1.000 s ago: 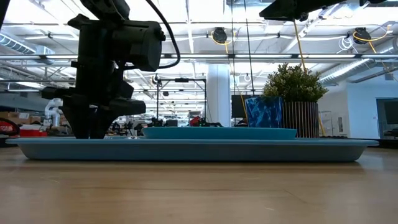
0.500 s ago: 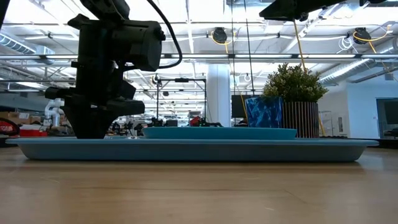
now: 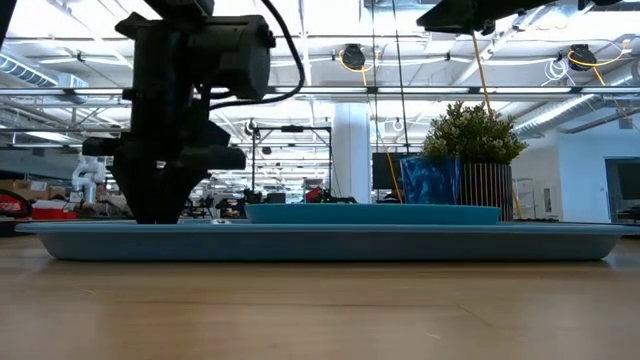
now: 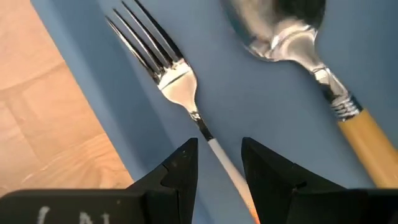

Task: Pick and place plate/cup/fork/spoon on tray
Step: Adjust the orange fork

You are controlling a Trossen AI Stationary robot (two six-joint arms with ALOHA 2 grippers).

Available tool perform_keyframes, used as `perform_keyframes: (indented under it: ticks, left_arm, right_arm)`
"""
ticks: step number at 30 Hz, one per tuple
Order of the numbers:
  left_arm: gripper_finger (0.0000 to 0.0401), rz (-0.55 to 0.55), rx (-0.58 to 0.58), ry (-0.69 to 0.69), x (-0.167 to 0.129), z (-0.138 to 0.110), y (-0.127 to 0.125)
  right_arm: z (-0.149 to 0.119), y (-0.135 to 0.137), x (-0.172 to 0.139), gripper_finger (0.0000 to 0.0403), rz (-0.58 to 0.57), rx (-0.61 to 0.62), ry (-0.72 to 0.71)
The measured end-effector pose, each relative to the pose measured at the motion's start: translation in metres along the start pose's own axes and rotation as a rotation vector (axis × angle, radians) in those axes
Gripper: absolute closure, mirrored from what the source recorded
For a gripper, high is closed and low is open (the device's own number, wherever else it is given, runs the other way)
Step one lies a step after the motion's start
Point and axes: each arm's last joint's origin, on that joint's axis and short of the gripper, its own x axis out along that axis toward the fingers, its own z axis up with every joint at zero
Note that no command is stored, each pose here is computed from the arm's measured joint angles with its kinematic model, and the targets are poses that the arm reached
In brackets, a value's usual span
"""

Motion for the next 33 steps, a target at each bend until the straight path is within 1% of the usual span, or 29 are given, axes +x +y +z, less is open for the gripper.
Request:
perform_keyframes:
  ticks: [6,21,33]
  left_arm:
    - [0.0272,0.013,0.008,-0.013,0.0,0.0,0.001]
    - [0.0272,0.019,0.068,-0.029,-0.001,0.0,0.001]
    - [0.0272,0.02,0.145,-0.06,-0.003,-0.01,-0.001]
  right_arm:
    - [0.0,0.002,0.0,0.0227,0.042,0.001,-0.01]
    - [0.0,0.002,0.001,0.0227,0.043,0.0,-0.008]
    - [0.0,0.002,0.001,0.0227,0.043,0.0,-0.008]
